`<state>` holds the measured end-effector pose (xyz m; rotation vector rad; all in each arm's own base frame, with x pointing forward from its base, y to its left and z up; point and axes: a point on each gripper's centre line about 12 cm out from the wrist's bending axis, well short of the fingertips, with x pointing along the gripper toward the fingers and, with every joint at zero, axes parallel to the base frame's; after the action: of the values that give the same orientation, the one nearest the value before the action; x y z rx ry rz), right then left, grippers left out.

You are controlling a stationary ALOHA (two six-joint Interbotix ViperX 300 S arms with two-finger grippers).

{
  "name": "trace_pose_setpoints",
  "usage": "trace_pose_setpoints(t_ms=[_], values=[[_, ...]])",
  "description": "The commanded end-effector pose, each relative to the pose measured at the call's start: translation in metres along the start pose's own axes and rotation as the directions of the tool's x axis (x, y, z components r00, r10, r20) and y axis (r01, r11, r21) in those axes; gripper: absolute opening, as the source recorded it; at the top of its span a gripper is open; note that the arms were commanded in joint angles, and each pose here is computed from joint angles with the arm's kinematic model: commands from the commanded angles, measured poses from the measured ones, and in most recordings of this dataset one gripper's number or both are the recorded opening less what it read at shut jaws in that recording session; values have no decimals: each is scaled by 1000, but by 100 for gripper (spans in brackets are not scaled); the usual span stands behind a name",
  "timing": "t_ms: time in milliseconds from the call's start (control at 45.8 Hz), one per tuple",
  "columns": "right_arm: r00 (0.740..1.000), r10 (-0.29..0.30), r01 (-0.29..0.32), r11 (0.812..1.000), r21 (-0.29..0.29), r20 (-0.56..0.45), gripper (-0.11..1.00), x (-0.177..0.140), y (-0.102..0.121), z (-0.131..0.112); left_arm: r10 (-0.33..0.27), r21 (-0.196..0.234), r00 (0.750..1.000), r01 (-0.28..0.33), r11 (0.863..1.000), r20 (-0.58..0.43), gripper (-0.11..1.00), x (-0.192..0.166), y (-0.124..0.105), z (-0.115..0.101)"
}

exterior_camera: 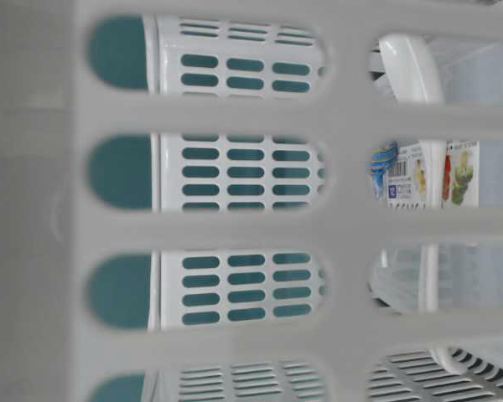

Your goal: Pick up the chinese spoon from the shopping basket with the left arm.

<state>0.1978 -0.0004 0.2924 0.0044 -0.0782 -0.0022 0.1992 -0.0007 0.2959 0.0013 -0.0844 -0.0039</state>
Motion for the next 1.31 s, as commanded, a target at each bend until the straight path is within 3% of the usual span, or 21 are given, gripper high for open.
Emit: trace_pose_setpoints(t_ms=[0,109,218,437,634,721,808,939,1071,1158,1245,1289], values=[[1000,-6,6,1000,12,21,0,2,-1,7,-9,22,1000,9,1000,6,6,10,-1,27],[1000,-2,2,1000,26,8,0,3,0,6,-1,30,990,6,1000,-138,0,21,0,35],[1000,-4,3,999,36,2,0,3,-1,7,0,32,958,9,999,-286,0,36,-1,47],[1000,-5,7,998,65,-26,0,4,-1,7,-18,33,905,35,999,-424,0,70,-8,71],[998,-8,14,996,88,-66,2,4,-1,3,-22,34,832,49,998,-555,0,108,-13,70],[998,-6,13,996,91,-69,14,4,-1,4,-20,32,783,51,998,-622,0,127,-14,63],[998,-6,13,996,93,-67,34,4,-1,5,-14,33,727,50,998,-687,0,148,-15,55],[998,-6,12,996,91,-66,62,4,-1,5,-9,33,676,50,998,-737,0,175,-16,45],[998,-8,14,996,91,-64,67,4,-1,5,-9,33,639,55,998,-769,1,198,-18,29],[998,-8,14,996,91,-64,67,4,-1,5,-10,28,609,53,998,-793,15,212,-21,19],[998,-8,14,996,91,-64,67,4,-1,5,-8,29,545,59,998,-838,42,222,-24,5],[998,-11,17,996,91,-64,67,4,-2,5,-5,29,501,61,998,-866,55,227,-25,-4]])
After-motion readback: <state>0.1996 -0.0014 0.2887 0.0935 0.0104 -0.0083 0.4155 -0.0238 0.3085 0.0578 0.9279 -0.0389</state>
